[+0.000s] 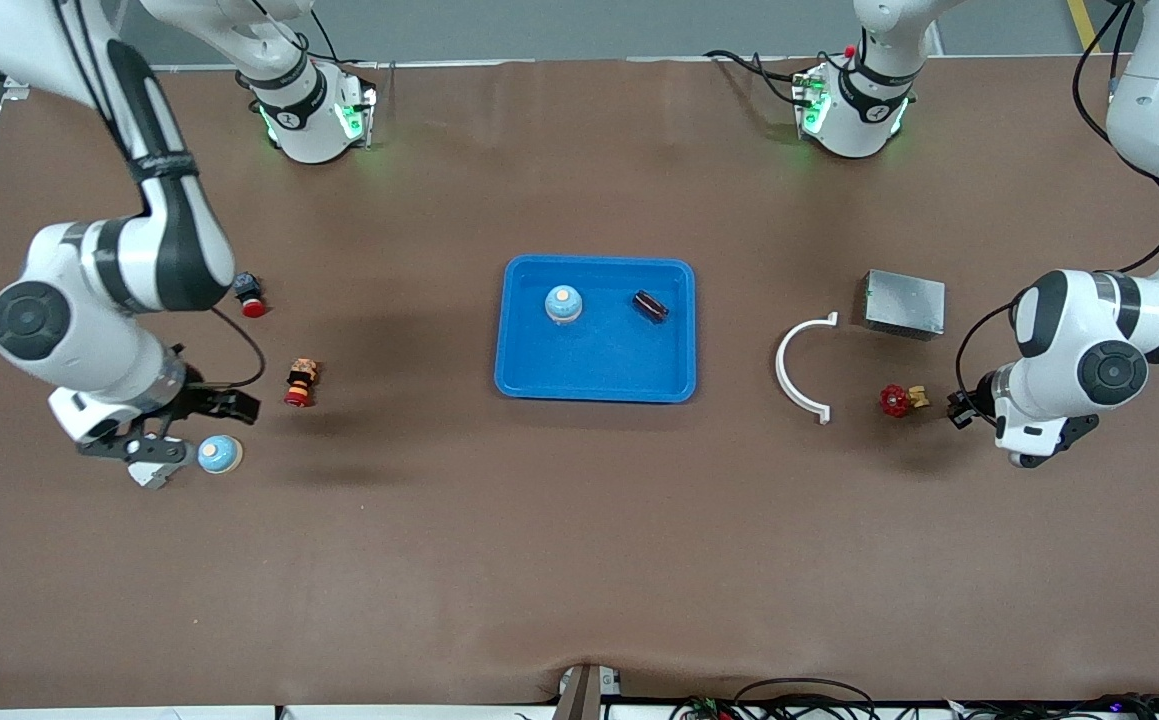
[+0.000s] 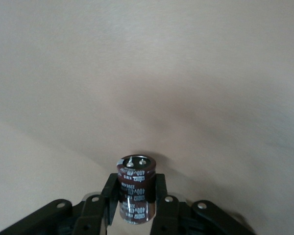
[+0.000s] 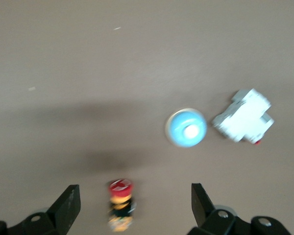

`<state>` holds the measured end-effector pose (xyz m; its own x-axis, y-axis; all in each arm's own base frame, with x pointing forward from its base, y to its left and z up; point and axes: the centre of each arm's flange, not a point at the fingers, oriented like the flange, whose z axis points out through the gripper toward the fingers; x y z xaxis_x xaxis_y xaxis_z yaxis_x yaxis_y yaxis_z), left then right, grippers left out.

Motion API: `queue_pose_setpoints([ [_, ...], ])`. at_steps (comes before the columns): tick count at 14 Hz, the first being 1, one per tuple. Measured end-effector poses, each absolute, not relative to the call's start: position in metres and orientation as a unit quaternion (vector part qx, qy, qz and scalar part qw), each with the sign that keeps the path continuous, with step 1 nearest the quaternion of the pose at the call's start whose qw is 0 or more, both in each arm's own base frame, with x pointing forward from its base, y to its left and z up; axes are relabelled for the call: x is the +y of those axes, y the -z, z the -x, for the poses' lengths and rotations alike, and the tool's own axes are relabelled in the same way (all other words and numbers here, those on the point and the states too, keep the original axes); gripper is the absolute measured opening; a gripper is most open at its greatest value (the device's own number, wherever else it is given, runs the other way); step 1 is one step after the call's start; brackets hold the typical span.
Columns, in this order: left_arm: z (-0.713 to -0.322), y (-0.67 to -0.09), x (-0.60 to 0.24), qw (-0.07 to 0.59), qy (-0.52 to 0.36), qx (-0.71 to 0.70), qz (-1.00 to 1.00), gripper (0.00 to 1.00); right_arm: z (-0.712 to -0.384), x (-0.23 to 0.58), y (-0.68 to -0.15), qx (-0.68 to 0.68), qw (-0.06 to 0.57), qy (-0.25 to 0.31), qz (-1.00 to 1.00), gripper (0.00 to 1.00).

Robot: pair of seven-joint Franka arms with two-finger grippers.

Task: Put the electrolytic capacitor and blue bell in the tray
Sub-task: 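Grasp the second bell with the right gripper while the left gripper grasps the capacitor, then carry the capacitor into the tray with the left gripper and release it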

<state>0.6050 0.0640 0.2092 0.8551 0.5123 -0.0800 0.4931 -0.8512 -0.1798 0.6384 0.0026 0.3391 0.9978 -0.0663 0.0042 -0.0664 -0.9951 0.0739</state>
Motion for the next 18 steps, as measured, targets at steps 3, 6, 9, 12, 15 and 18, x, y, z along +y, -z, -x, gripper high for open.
queue_pose_setpoints([
  [3,-0.604,-0.257,0.017,0.090,-0.066,-0.230,0.967,0.34,-0.656,-0.026,-0.302,-0.032,0.038,-0.012,-0.999,1.00],
  [6,-0.599,-0.292,-0.044,0.083,-0.060,-0.216,0.971,0.34,-0.662,-0.040,-0.260,-0.033,0.037,-0.018,-0.999,1.00],
  [9,-0.589,-0.311,-0.108,0.064,-0.052,-0.227,0.970,0.34,-0.662,-0.050,-0.222,-0.038,0.036,-0.017,-0.999,1.00],
  [12,-0.570,-0.323,-0.174,0.052,-0.044,-0.253,0.965,0.34,-0.661,-0.052,-0.201,-0.038,0.035,-0.013,-0.999,1.00],
  [15,-0.547,-0.318,-0.235,0.051,-0.043,-0.286,0.956,0.34,-0.660,-0.060,-0.191,-0.034,0.034,-0.012,-0.999,1.00],
  [18,-0.529,-0.308,-0.297,0.040,-0.051,-0.326,0.943,0.34,-0.658,-0.075,-0.186,-0.034,0.034,-0.008,-0.999,1.00],
])
